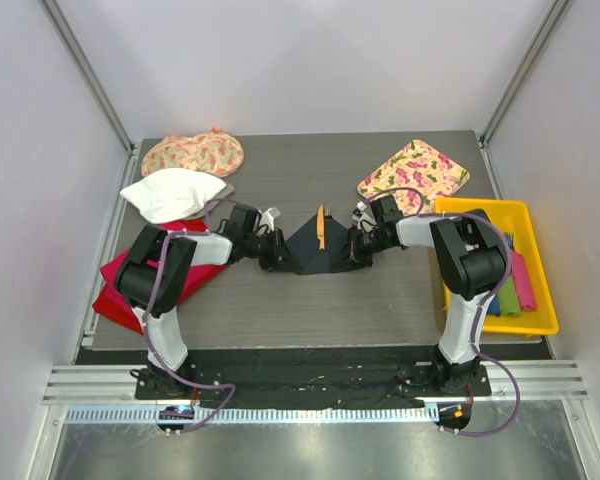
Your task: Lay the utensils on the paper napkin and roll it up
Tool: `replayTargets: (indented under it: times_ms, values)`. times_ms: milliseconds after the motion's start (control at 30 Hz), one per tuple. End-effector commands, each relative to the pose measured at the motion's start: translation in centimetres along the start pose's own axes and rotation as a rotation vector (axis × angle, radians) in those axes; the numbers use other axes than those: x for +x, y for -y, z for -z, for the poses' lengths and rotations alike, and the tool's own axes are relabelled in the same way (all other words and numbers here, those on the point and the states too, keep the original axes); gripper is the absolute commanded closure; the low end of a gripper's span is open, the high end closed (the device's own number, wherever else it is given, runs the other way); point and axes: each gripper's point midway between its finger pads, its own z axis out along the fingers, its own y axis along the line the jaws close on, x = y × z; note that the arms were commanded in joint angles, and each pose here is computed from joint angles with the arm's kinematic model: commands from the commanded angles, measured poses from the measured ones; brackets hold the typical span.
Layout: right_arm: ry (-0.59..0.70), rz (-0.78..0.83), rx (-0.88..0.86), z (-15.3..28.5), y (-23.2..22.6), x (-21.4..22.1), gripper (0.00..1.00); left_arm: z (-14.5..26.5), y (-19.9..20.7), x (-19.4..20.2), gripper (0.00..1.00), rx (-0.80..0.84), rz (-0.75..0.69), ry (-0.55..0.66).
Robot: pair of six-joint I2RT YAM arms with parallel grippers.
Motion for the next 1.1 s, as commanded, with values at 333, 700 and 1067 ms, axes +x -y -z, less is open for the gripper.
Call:
replayTargets:
  times_ms: [333, 700, 1067]
  values:
    - [0.038, 0.019, 0.096, 0.0, 1.9, -0.8, 0.99, -1.7, 5.5, -3.4, 0.86, 0.132, -0.132, 0.068]
    - [0.037, 0.018, 0.095, 0.0, 1.9, -0.8, 0.99, -3.6, 2.1, -3.4, 0.9, 0.029, -0.067, 0.062]
    - [0.086, 0.094, 0.035, 1.6, -1.4, -2.3, 0.97, -3.9, 0.2, -2.9, 0.95, -0.032, -0.052, 0.054]
